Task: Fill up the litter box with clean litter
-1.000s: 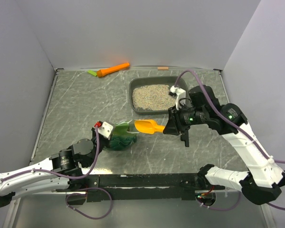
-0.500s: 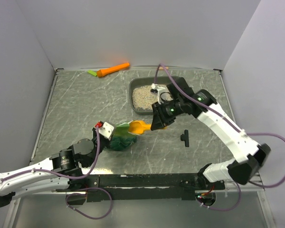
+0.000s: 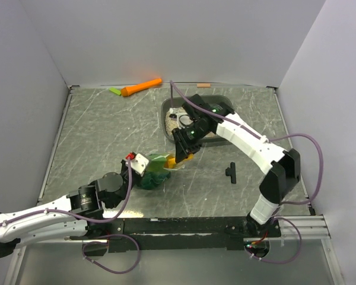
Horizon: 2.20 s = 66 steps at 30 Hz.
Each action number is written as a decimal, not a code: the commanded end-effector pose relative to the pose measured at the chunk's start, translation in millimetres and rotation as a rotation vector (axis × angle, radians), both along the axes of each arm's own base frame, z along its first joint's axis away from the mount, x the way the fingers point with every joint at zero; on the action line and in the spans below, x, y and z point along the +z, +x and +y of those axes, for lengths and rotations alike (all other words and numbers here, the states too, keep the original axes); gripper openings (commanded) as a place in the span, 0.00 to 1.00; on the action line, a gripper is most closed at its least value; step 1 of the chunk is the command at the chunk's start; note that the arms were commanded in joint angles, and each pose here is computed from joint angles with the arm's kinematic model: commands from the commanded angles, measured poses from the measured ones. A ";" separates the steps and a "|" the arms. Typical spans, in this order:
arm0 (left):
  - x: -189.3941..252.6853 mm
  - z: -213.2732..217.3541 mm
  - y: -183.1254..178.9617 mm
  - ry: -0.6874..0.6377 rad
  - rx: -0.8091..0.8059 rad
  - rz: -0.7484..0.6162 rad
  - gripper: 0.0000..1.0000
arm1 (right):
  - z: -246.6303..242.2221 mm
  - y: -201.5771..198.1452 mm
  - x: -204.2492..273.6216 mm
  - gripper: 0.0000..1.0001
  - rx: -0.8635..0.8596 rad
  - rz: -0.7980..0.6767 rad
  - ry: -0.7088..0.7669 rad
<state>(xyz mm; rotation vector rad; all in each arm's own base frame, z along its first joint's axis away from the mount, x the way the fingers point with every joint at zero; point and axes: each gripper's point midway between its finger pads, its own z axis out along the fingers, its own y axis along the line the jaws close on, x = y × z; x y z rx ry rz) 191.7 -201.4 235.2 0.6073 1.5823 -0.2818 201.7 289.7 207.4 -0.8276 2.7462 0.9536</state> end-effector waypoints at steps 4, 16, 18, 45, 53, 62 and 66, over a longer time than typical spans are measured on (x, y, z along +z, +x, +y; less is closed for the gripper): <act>20.9 -14.2 -2.1 -0.074 -0.041 -0.001 0.01 | 3.5 -1.6 -39.8 0.00 -0.007 0.093 -0.166; 12.6 -14.6 -1.5 -0.046 -0.032 0.014 0.01 | 43.0 -2.3 -93.7 0.00 -0.034 0.216 -0.023; 13.3 -14.3 -1.2 -0.046 -0.029 0.010 0.01 | 56.3 -3.6 -88.3 0.00 -0.048 0.216 0.096; 1.7 -9.9 -0.3 0.003 -0.018 0.005 0.01 | 42.0 -45.6 -3.4 0.00 -0.078 0.134 0.728; 2.0 -8.2 -0.5 0.005 -0.016 -0.003 0.01 | 13.0 -62.0 14.2 0.00 -0.141 0.064 0.744; 5.1 -4.3 0.2 -0.006 -0.005 -0.012 0.01 | -11.4 -71.2 11.7 0.00 -0.240 0.053 0.751; 6.9 -3.0 0.4 -0.016 0.002 -0.015 0.01 | -22.9 -71.6 10.1 0.00 -0.306 0.061 0.746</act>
